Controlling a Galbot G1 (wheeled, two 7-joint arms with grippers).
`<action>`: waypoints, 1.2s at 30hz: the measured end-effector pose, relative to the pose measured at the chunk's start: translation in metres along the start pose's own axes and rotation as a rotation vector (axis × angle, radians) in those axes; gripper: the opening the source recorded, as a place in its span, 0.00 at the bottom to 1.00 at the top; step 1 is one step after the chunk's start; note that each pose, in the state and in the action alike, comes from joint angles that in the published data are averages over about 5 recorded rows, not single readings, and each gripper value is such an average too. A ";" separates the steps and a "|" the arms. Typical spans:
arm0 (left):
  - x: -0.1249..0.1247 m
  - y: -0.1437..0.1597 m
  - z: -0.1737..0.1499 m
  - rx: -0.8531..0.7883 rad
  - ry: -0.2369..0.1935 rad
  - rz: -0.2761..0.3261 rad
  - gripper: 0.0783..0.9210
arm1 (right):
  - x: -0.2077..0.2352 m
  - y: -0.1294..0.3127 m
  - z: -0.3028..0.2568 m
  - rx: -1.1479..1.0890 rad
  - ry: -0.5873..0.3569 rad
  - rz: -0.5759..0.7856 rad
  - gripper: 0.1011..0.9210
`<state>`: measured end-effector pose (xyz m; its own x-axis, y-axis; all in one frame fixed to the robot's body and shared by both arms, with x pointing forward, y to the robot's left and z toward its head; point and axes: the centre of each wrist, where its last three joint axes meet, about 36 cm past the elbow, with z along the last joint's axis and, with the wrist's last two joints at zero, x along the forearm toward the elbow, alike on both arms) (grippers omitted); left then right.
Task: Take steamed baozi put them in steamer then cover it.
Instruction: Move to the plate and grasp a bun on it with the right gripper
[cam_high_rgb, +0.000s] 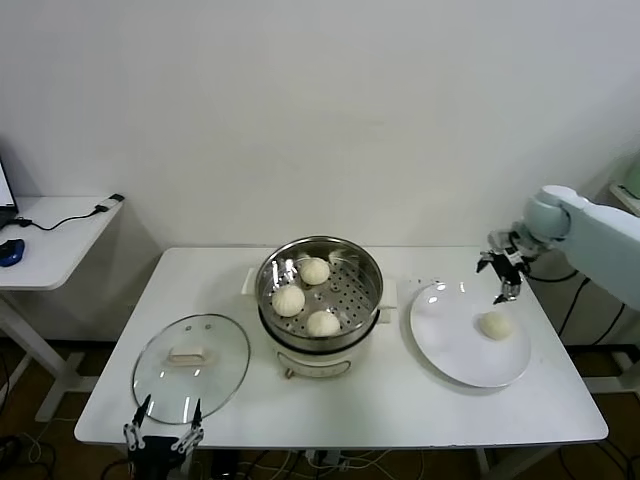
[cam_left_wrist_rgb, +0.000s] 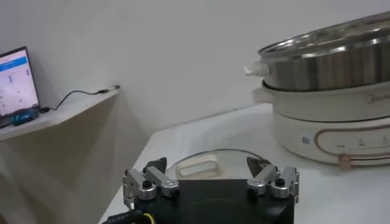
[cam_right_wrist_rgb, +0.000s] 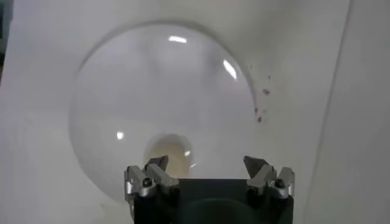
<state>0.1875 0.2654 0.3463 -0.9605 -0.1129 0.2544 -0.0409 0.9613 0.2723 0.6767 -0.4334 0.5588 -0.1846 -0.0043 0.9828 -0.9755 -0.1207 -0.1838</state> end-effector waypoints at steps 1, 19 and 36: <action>0.000 0.000 0.000 -0.001 0.000 0.000 0.88 | -0.007 0.002 0.005 -0.014 0.006 -0.007 0.88; 0.000 0.001 0.004 -0.007 0.017 -0.009 0.88 | -0.087 0.019 0.037 -0.127 0.058 -0.092 0.88; 0.001 0.002 0.007 -0.009 0.029 -0.011 0.88 | -0.108 0.012 0.029 -0.135 0.039 -0.118 0.82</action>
<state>0.1845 0.2690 0.3408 -0.9515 -0.1307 0.2784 -0.0485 0.9577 0.2837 0.6885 -0.4627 0.4509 -0.0698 0.0407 0.9967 -0.9974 0.0162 -0.0705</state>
